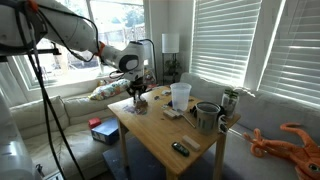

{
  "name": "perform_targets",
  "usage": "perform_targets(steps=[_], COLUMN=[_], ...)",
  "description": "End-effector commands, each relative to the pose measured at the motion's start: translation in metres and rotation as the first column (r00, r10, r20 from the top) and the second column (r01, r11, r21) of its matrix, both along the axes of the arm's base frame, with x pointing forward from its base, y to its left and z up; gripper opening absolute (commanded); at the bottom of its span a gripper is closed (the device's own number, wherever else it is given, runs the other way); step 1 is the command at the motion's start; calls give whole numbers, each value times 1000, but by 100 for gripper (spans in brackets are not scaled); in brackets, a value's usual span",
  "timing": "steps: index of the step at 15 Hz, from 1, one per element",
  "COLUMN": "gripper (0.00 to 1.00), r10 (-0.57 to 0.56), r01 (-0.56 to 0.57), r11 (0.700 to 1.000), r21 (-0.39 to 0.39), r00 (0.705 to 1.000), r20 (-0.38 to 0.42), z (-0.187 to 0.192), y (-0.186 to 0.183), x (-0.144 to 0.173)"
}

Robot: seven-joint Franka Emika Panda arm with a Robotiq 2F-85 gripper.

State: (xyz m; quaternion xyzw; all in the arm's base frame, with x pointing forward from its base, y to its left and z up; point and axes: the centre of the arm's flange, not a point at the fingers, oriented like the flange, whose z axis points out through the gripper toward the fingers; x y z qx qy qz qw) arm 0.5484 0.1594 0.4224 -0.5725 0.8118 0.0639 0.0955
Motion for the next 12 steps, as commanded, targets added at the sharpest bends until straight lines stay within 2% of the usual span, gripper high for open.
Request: perform_targets(steps=[1,5,6,8,12], gripper=[7,7,54,60,88], r10=[-17,-19,-17,-20,-25], r01=[17,20,17,22,27], r11=[1000,999,999,999,999], r21=[-18,-29,-28,-38,-46], r00=[1000,1000,1000,999,998], r20=[15,13,18,30,58], z=[1,0,0,2,8], y=[10,11,11,10,9], x=[6,6,5,4,1])
